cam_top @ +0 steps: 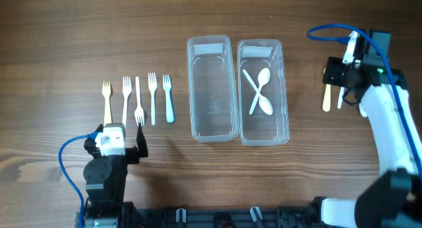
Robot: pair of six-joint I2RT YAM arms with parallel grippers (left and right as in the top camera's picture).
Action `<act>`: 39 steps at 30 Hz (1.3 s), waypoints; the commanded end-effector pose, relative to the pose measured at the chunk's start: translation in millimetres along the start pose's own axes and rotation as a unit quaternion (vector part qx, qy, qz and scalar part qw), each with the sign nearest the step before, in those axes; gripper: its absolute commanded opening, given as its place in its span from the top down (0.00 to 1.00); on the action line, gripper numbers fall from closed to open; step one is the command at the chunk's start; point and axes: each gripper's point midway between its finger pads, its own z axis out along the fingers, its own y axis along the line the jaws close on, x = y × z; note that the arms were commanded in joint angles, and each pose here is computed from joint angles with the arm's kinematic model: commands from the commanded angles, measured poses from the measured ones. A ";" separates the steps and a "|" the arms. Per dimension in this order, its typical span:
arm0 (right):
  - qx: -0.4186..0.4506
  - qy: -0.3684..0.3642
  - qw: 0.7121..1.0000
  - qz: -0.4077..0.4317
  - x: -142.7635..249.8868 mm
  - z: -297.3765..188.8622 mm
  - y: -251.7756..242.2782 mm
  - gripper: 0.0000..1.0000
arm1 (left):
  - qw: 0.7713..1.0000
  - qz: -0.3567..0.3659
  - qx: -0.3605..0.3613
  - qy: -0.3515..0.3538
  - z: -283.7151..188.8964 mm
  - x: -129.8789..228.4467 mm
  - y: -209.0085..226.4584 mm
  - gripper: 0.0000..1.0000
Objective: Pack container
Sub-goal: 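Lower the right gripper onto the cream spoon and grasp it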
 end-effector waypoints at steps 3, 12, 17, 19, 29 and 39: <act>0.067 0.076 0.994 -0.034 28.3 60.8 -20.2 0.38 | 1.000 0.009 0.011 0.003 1.1 3.7 -4.2 0.00; 0.041 0.097 0.994 -0.027 40.7 104.9 -8.5 0.39 | 1.000 0.009 0.011 0.003 1.1 3.8 -4.3 0.00; 0.035 0.082 0.996 -0.009 34.1 107.3 -7.4 0.40 | 1.000 0.009 0.011 0.003 1.1 3.8 -4.3 0.00; 0.036 0.080 0.996 -0.006 33.3 109.4 -9.6 0.40 | 1.000 0.009 0.011 0.003 1.1 3.8 -4.3 0.00; 0.007 0.104 0.994 0.010 48.9 133.2 -7.9 0.43 | 1.000 0.009 0.011 0.003 1.1 3.8 -4.3 0.00; -0.016 0.118 0.993 0.011 57.8 142.9 1.1 0.64 | 1.000 0.009 0.011 0.003 1.1 3.8 -4.3 0.00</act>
